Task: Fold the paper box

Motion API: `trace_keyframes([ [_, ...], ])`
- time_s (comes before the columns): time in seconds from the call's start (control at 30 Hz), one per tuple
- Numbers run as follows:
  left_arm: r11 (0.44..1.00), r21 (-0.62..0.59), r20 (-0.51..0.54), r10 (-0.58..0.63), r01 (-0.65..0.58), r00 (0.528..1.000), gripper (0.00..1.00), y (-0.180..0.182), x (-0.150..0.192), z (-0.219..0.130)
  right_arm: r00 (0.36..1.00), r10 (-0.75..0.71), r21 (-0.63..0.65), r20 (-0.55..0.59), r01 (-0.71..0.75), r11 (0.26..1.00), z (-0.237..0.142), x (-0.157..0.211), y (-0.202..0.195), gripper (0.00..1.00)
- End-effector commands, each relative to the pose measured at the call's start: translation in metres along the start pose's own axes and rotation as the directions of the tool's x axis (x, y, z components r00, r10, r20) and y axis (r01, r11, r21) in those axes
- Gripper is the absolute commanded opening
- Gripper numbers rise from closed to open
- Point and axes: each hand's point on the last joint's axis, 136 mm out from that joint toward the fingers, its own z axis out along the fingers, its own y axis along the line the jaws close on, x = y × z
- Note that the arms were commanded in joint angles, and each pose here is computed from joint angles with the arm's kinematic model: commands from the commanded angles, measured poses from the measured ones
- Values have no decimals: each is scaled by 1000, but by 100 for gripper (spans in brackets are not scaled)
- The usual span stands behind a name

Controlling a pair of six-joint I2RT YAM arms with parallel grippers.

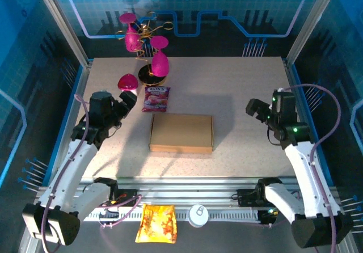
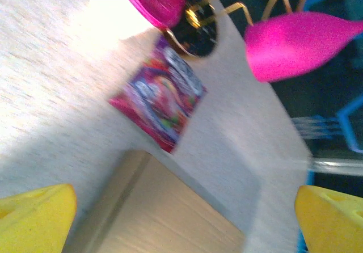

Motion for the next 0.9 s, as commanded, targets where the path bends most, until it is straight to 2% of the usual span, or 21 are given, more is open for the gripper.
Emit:
trace_keyframes([
  [0.0,968,-232,178,139,-96,974,99,45,-32,-23,997,-67,99,38,63,993,15,4,-24,100],
  [0.1,935,-353,309,146,-29,940,100,85,-45,-37,979,-176,149,98,160,976,36,13,-38,100],
  [0.17,944,-326,395,193,-59,898,100,92,-52,-37,953,-257,180,159,228,957,50,17,-42,100],
  [0.23,944,-331,503,182,-6,845,99,112,-57,-44,894,-387,216,228,341,915,59,17,-37,100],
  [0.27,927,-374,534,236,-23,812,99,122,-60,-48,833,-486,233,266,433,871,65,17,-28,100],
  [0.3,899,-432,531,319,-73,785,99,129,-62,-49,773,-555,244,307,500,831,70,17,-17,100],
  [0.37,825,-517,455,489,-227,744,99,128,-63,-41,720,-605,215,340,567,795,85,24,-2,100],
  [0.47,714,-521,316,670,-468,671,99,118,-52,-12,729,-592,175,343,569,803,106,28,10,100],
  [0.53,672,-501,277,721,-545,635,99,120,-42,5,718,-609,168,336,591,789,121,32,20,100],
  [0.63,641,-477,274,758,-601,592,99,126,-33,26,698,-640,153,319,629,762,143,37,30,100],
  [0.73,644,-445,272,759,-622,592,100,129,-27,42,667,-670,131,326,670,731,156,35,42,100],
  [0.87,643,-381,279,765,-664,581,99,115,-27,62,672,-685,122,282,683,720,169,31,41,100],
])
